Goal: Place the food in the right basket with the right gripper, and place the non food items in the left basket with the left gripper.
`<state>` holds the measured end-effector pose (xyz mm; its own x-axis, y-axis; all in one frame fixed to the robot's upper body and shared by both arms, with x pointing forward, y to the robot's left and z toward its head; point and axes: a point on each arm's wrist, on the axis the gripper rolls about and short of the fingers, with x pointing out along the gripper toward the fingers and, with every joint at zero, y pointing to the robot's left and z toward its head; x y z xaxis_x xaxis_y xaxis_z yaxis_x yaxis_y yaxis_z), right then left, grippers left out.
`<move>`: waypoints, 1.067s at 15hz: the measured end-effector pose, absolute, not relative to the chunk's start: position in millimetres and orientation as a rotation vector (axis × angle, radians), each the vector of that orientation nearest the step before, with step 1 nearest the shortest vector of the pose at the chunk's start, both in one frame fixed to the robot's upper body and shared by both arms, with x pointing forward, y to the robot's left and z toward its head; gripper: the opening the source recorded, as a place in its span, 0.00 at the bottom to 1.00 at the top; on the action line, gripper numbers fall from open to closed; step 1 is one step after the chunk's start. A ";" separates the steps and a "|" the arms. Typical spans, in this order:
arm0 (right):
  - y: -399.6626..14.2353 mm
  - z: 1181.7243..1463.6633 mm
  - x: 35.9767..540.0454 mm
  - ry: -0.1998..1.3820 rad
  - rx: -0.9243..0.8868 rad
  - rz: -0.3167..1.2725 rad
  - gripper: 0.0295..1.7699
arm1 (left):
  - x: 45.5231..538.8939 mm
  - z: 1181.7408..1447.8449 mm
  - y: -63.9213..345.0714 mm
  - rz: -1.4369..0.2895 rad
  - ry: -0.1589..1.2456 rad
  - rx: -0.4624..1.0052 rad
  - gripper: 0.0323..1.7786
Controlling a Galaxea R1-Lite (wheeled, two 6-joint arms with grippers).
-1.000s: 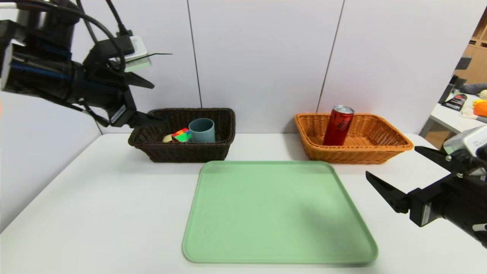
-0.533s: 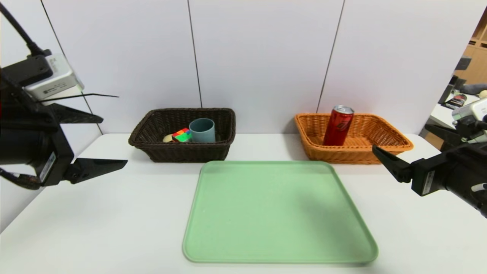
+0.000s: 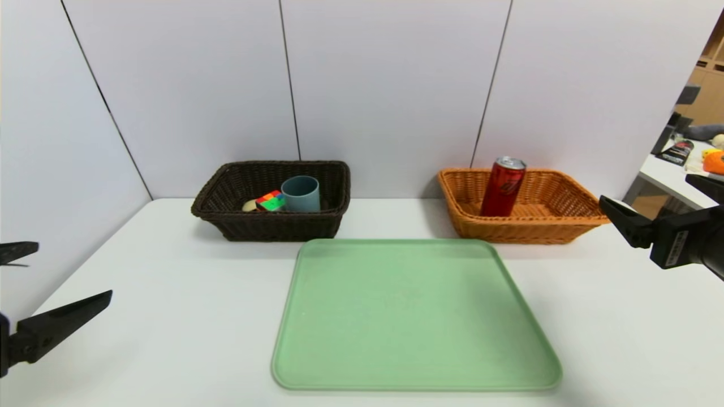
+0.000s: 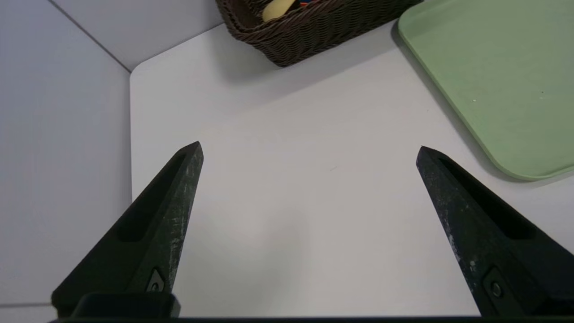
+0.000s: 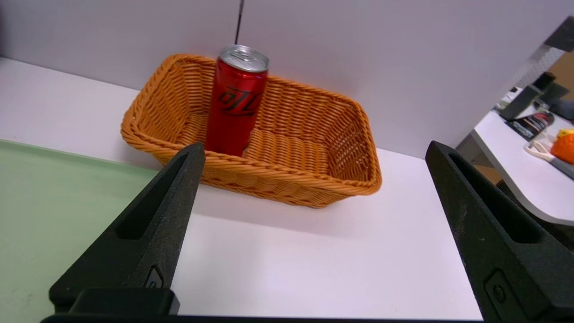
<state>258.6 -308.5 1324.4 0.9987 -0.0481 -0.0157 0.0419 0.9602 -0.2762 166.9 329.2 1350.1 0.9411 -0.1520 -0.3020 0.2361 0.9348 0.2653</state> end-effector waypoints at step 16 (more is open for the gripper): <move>-345.9 1306.2 139.1 0.046 -0.296 -0.391 0.96 | 57.4 1284.1 328.8 -0.182 0.123 0.157 0.95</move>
